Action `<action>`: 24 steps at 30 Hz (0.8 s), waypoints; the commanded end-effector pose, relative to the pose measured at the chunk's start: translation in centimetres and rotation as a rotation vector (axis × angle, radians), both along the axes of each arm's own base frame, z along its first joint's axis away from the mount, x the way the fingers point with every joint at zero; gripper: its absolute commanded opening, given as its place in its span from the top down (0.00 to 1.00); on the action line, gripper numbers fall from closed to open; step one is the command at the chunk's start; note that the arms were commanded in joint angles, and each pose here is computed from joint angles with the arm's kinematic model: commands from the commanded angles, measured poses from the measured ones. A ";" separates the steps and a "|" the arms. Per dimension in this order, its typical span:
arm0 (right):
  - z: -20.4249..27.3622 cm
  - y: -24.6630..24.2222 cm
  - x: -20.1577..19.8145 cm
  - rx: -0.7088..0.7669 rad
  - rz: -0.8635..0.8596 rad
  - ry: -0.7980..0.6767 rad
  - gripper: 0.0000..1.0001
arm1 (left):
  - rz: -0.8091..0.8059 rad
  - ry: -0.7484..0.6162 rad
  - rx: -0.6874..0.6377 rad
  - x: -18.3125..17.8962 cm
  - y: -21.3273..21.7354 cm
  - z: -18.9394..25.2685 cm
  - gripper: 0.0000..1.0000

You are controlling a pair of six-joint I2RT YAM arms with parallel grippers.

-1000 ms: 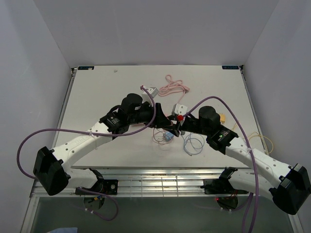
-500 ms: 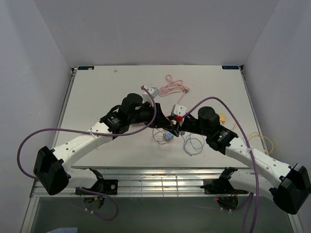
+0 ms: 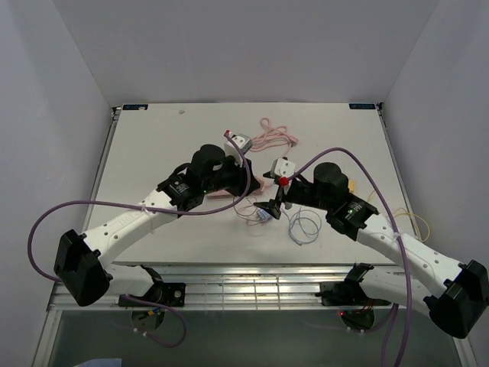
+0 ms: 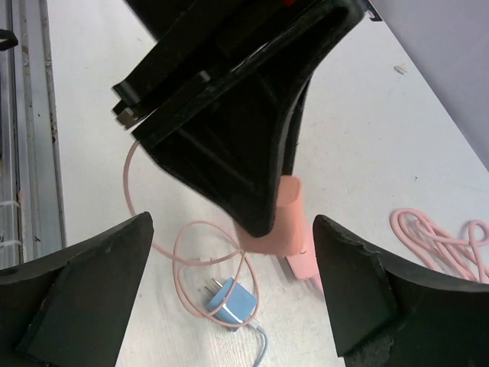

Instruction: Insert the plug

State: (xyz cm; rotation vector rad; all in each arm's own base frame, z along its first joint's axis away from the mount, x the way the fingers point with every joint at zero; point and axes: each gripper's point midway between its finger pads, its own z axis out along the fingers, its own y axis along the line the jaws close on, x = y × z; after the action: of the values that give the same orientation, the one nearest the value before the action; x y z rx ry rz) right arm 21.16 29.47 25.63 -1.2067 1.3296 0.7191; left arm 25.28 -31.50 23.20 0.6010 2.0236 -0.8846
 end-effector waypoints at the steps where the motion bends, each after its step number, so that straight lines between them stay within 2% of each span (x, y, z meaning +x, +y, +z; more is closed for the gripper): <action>1: 2.6 -0.5 -0.5 0.016 0.020 -0.063 0.10 | 0.077 -0.181 0.055 3.9 1.7 3.0 1.00; 5: 2.9 -1.8 0.4 0.006 -0.019 -0.091 0.10 | 0.067 -0.188 0.071 6.6 3.4 2.5 1.00; 8: 3.5 -3.3 2.5 0.003 -0.055 -0.085 0.10 | 0.044 -0.198 0.084 7.5 4.6 2.1 1.00; 10: 2.9 -4.9 5.2 -0.042 -0.125 -0.052 0.10 | 0.064 -0.208 0.111 7.5 5.4 1.7 1.00; 12: 0.7 -5.6 7.1 -0.138 -0.107 -0.056 0.10 | 0.075 -0.212 0.101 6.8 5.9 2.0 1.00; 16: -3.5 -6.2 9.3 -0.341 -0.079 -0.071 0.10 | 0.200 -0.119 0.116 5.7 8.2 0.2 1.00; 20: -5.5 -5.7 11.7 -0.433 -0.069 -0.064 0.10 | 0.321 0.113 0.092 2.8 9.8 -2.4 1.00; 24: -8.5 -3.7 12.9 -0.523 0.026 -0.039 0.10 | 0.367 0.241 0.100 0.1 11.0 -4.1 1.00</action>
State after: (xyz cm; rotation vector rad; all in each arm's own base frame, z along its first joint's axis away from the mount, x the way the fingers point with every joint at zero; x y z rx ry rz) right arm 33.30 24.48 16.61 -1.5164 1.6078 0.4111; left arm 27.74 -21.86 20.19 0.3189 2.1968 -0.6526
